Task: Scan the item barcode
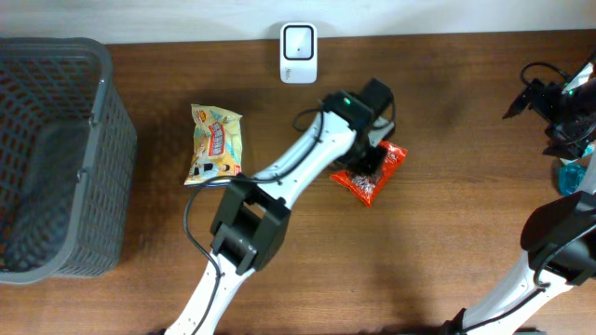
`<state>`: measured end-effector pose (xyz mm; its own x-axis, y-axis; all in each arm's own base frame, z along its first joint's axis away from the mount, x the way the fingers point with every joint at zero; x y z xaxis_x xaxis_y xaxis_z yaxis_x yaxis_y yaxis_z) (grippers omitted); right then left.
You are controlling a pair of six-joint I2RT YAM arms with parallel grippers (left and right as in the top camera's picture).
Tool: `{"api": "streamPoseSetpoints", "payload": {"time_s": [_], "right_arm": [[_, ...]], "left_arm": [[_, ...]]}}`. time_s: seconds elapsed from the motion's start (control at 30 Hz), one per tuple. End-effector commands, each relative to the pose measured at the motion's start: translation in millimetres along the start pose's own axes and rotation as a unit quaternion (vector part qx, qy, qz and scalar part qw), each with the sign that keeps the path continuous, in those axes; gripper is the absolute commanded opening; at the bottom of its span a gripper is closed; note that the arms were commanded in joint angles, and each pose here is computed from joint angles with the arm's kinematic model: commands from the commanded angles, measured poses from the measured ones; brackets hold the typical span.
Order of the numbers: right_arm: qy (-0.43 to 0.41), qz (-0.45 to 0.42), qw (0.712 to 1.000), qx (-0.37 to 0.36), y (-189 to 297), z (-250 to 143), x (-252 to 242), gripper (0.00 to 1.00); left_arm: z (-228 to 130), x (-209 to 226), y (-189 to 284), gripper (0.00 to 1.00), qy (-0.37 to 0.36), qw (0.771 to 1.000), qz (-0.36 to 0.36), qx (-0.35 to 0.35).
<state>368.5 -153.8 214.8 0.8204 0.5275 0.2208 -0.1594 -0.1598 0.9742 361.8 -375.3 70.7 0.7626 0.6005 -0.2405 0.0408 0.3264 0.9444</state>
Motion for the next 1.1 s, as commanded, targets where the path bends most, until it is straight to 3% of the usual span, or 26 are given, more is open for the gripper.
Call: {"api": "streamPoseSetpoints", "payload": {"time_s": [0.0,0.13,0.27,0.47,0.53,0.63,0.77,0.9,1.07], "right_arm": [[0.0,-0.005,1.0,-0.003,0.3,1.1,-1.7,0.98],[0.0,-0.005,1.0,-0.003,0.3,1.1,-1.8,0.98],[0.0,-0.005,1.0,-0.003,0.3,1.0,-1.8,0.98],[0.0,-0.005,1.0,-0.003,0.3,1.1,-1.8,0.98],[0.0,-0.005,1.0,-0.003,0.3,1.0,-1.8,0.98],[0.0,-0.005,1.0,-0.003,0.3,1.0,-1.8,0.98],[0.0,-0.005,1.0,-0.003,0.3,1.0,-1.8,0.98],[0.0,-0.005,1.0,-0.003,0.3,1.0,-1.8,0.98],[0.0,-0.005,1.0,-0.003,0.3,1.1,-1.8,0.98]], "left_arm": [[-11.1,16.5,-15.4,0.01,-0.007,0.998,0.067,0.014],[-28.6,59.9,-22.6,0.02,-0.005,0.98,0.195,0.045],[-37.0,94.9,4.4,0.0,0.004,0.953,0.295,0.065],[-8.8,97.9,72.8,0.0,0.074,0.955,0.287,-0.013],[6.9,64.5,64.3,0.0,0.07,0.983,0.161,-0.048],[10.3,42.4,43.5,0.0,0.067,0.993,0.077,-0.053],[4.8,53.6,6.4,0.0,0.074,0.993,0.088,-0.036],[-9.8,97.9,-21.1,0.0,0.088,0.98,0.176,-0.003],[19.4,111.7,21.9,0.01,0.093,0.971,0.209,-0.063]]}}
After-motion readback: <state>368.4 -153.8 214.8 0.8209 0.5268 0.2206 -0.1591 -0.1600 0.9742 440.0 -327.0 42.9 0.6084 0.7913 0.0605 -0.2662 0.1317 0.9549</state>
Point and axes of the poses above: each gripper's point midway between its finger pads, its own y axis back along the fingers, its own x axis along the line the jaws close on, z = x × y, the point moved 2 cm from there along y, back along the fingers, and after that the axes turned 14 degrees about -y, right-handed, at the moved point
